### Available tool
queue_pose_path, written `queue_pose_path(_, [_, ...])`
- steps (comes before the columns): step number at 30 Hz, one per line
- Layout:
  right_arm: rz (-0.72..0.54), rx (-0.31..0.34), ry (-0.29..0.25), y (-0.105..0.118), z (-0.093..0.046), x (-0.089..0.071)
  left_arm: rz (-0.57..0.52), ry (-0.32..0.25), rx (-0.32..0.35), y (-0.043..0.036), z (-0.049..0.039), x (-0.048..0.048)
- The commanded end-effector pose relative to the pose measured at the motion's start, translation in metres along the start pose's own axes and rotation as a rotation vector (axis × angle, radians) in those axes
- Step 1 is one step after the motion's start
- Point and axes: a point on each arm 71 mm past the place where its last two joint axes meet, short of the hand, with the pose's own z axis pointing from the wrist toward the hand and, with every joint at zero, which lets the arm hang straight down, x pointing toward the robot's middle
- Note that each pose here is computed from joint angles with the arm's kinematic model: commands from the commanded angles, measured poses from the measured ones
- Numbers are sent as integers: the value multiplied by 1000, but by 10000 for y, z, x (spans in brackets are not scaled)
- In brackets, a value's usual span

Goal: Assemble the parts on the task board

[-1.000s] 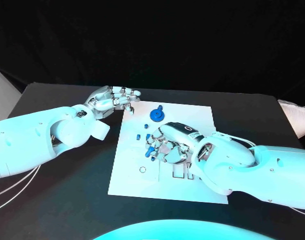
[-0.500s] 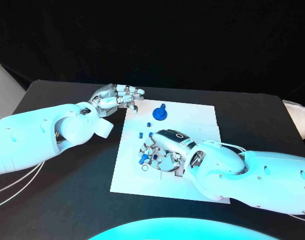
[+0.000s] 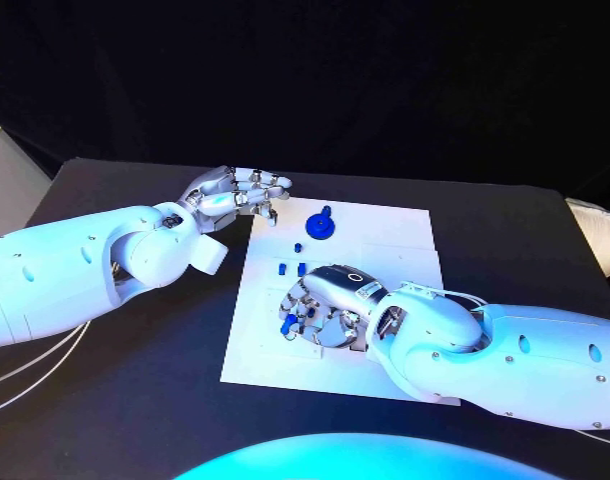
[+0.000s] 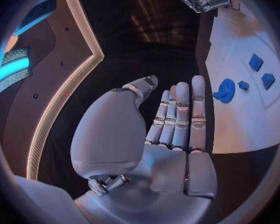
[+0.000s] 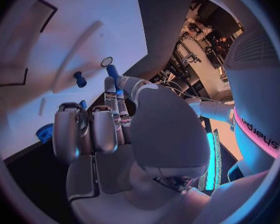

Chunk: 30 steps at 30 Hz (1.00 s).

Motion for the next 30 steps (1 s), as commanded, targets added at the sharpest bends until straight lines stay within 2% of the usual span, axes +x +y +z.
queue_pose_path(1, [-35, -6, 35, 10, -3, 36, -10, 23, 6, -8, 8, 29])
queue_pose_path(11, [-54, 4, 58, -7, -7, 55, -10, 23, 6, -9, 3, 26])
queue_pose_path(30, [-73, 23, 61, -34, -6, 79, -13, 23, 3, -8, -4, 21])
